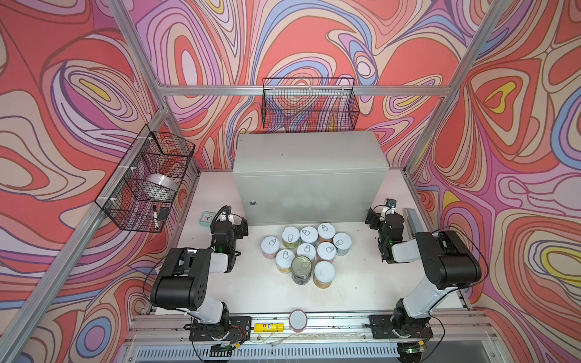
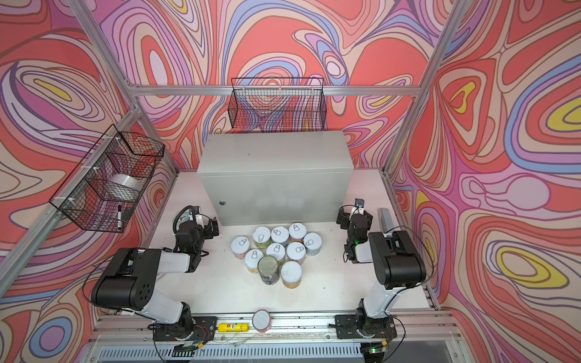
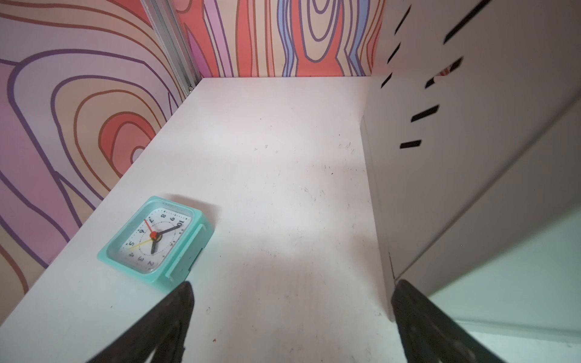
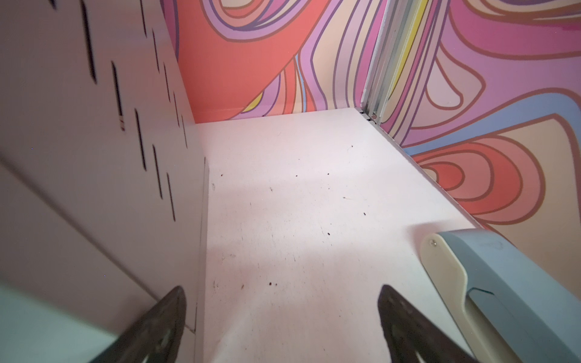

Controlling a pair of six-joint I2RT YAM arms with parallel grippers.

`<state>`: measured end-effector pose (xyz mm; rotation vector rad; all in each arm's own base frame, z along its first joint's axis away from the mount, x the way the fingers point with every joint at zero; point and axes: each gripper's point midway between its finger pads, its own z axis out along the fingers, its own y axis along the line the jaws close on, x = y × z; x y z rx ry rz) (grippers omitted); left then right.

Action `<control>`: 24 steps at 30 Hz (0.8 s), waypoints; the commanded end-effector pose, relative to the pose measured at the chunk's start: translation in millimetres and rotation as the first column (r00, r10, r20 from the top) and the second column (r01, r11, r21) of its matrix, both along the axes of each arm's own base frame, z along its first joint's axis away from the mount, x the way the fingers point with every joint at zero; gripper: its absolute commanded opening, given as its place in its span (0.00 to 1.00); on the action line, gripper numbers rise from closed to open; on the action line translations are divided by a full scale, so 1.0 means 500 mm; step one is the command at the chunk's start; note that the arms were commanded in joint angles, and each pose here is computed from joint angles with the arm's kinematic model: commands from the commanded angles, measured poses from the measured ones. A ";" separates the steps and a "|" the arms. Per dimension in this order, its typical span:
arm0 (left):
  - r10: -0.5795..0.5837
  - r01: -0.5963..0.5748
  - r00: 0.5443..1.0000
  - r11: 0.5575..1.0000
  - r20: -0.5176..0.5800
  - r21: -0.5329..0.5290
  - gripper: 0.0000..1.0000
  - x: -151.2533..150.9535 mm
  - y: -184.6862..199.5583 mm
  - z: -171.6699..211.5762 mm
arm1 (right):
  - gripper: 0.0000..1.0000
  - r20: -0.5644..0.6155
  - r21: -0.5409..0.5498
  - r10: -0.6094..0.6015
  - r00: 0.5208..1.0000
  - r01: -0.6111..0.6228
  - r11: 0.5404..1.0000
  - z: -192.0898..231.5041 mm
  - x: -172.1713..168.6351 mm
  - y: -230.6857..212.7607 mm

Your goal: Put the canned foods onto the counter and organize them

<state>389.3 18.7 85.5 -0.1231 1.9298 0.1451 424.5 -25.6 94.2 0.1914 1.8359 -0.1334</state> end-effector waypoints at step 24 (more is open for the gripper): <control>0.221 -0.221 0.975 0.970 -0.004 -0.101 1.00 -0.115 -0.017 0.204 | 0.98 -0.222 0.147 -0.144 0.964 0.179 0.973 0.121 -0.094 0.050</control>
